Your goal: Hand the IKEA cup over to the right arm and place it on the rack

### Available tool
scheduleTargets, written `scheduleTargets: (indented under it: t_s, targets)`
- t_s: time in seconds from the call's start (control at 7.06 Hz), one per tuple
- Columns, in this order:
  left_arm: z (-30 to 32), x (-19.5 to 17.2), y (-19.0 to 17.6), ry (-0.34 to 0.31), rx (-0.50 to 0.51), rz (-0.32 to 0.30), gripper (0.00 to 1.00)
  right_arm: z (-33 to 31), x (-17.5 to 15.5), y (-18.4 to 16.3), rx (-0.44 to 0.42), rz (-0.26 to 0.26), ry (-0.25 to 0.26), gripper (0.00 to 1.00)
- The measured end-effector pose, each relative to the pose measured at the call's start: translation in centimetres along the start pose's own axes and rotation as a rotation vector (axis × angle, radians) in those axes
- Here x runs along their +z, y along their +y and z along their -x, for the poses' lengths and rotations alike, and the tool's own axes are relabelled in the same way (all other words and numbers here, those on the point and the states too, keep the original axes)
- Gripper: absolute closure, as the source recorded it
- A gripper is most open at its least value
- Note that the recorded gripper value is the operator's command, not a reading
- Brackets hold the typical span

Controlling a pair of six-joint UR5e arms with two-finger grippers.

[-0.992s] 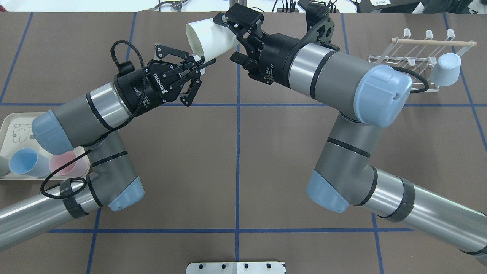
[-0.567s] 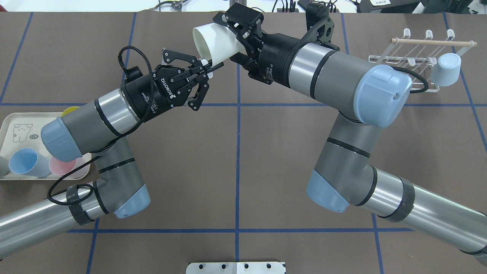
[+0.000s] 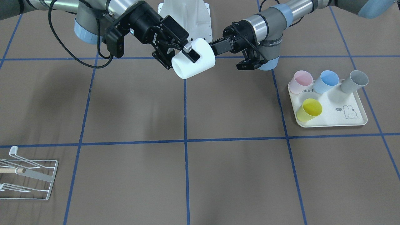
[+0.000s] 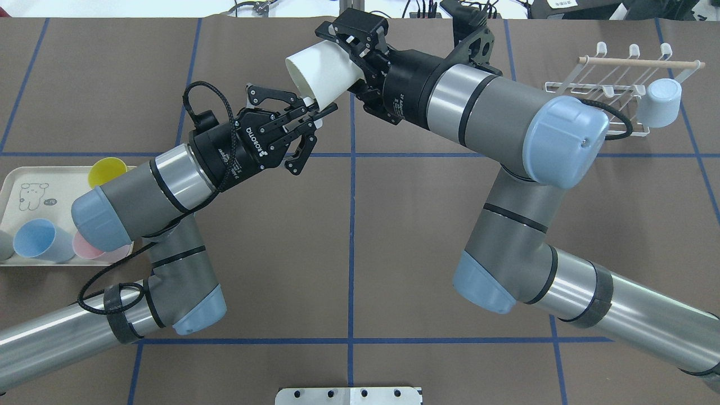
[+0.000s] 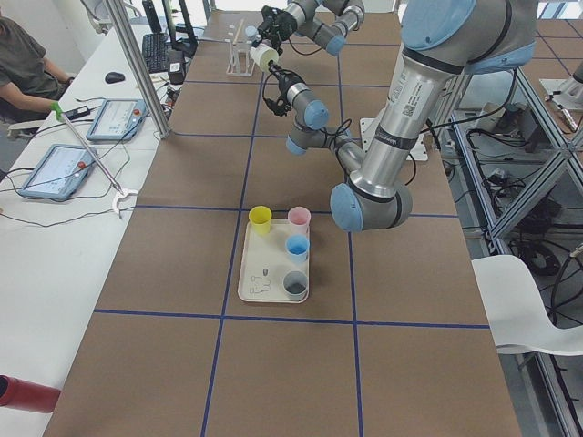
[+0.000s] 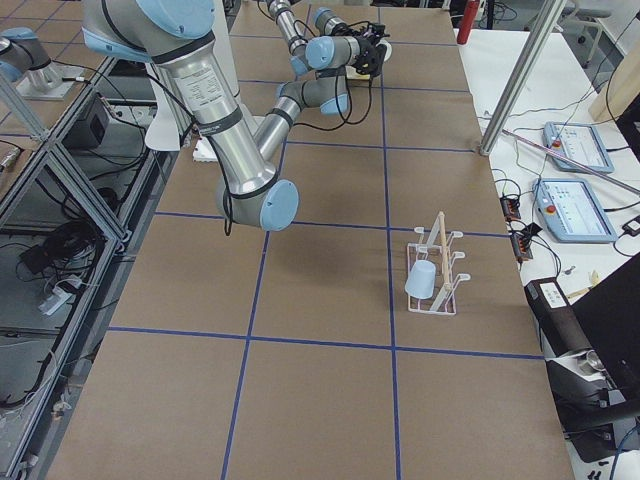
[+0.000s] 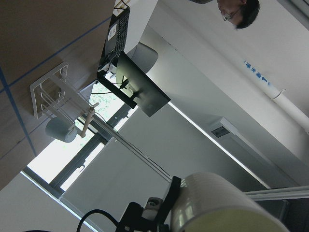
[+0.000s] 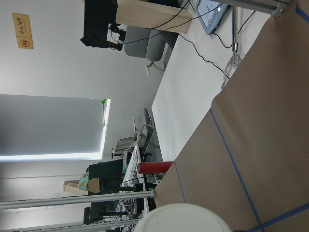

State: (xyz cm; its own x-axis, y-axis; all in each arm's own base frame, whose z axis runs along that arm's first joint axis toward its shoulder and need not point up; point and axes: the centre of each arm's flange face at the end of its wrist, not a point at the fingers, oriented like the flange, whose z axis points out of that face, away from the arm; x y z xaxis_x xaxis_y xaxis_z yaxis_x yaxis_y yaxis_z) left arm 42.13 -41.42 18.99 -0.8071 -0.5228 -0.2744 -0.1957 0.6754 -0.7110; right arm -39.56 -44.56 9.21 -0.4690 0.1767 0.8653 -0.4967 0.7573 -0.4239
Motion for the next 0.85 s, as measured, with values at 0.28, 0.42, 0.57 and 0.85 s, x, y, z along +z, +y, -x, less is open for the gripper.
scheduleTargets:
  t_s: [0.28, 0.42, 0.57, 0.85]
  targets:
    - [-0.3, 0.1, 0.4, 0.006, 0.025, 0.006, 0.00, 0.0, 0.1, -0.8, 0.000, -0.014, 0.001, 1.00]
    - [-0.5, 0.1, 0.7, 0.010, 0.044, 0.012, 0.00, 0.1, 0.2, -1.3, -0.004, -0.023, 0.002, 1.00]
    - [-0.6, 0.1, 0.8, 0.011, 0.053, 0.015, 0.00, 0.0, 0.3, -1.6, -0.007, -0.029, 0.005, 1.00]
    - [-0.6, -0.1, 0.8, 0.009, 0.058, 0.017, 0.00, 0.4, 0.2, -2.8, -0.014, -0.049, 0.000, 1.00]
